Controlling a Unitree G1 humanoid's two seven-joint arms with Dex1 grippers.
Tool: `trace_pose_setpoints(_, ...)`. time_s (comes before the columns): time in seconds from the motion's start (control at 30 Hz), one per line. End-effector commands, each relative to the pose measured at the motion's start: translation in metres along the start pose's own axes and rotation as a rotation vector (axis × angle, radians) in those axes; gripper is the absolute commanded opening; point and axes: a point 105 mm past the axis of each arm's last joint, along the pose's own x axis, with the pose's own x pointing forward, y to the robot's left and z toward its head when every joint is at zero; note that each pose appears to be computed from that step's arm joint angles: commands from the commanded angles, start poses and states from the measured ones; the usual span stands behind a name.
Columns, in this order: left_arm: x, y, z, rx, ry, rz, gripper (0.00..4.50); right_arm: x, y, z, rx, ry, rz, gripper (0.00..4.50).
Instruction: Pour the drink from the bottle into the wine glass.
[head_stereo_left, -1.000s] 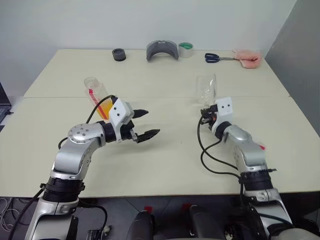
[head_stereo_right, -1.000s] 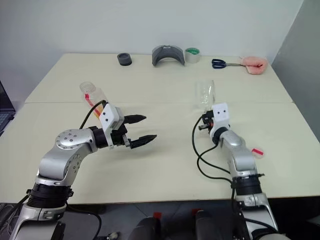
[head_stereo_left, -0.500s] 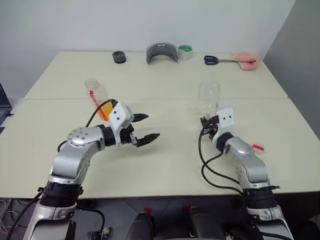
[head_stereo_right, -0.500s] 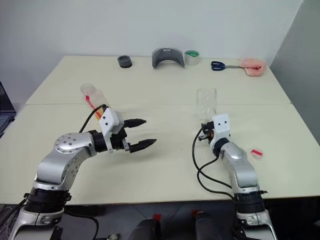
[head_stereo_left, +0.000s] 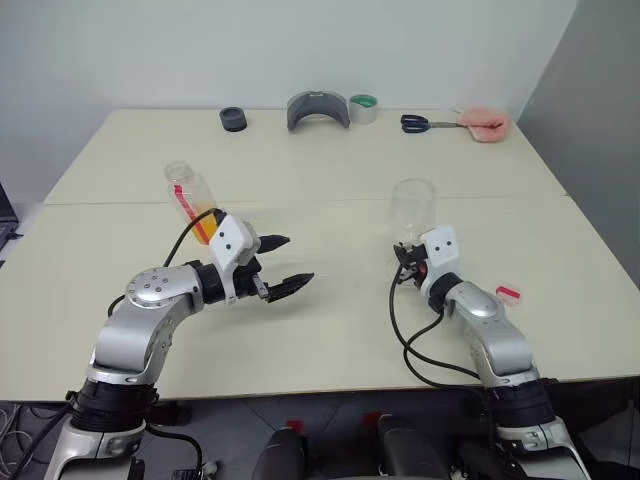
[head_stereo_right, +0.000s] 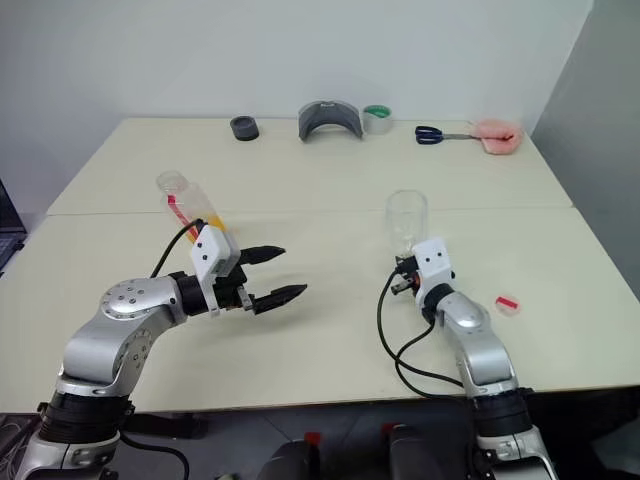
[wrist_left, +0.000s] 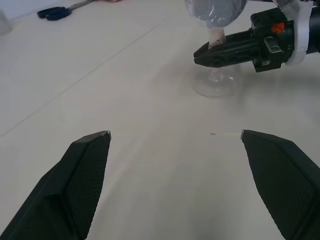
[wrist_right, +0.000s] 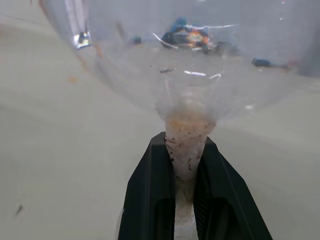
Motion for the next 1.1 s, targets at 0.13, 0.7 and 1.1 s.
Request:
trace_pose_setpoints(0.13,-0.023,0.022,0.011,0.065,-0.014,0.184,4.5,0.041,0.034,0.048,0.059,-0.181,0.125,0.16)
trace_pose_setpoints(0.7,-0.049,0.029,0.03,0.011,-0.086,0.299,4.5,0.086,0.106,0.041,-0.035,-0.166,0.398,0.16)
trace_pose_setpoints(1.1,-0.059,0.026,0.036,0.0,-0.065,0.225,4.5,0.086,0.105,0.037,-0.012,-0.163,0.396,0.51)
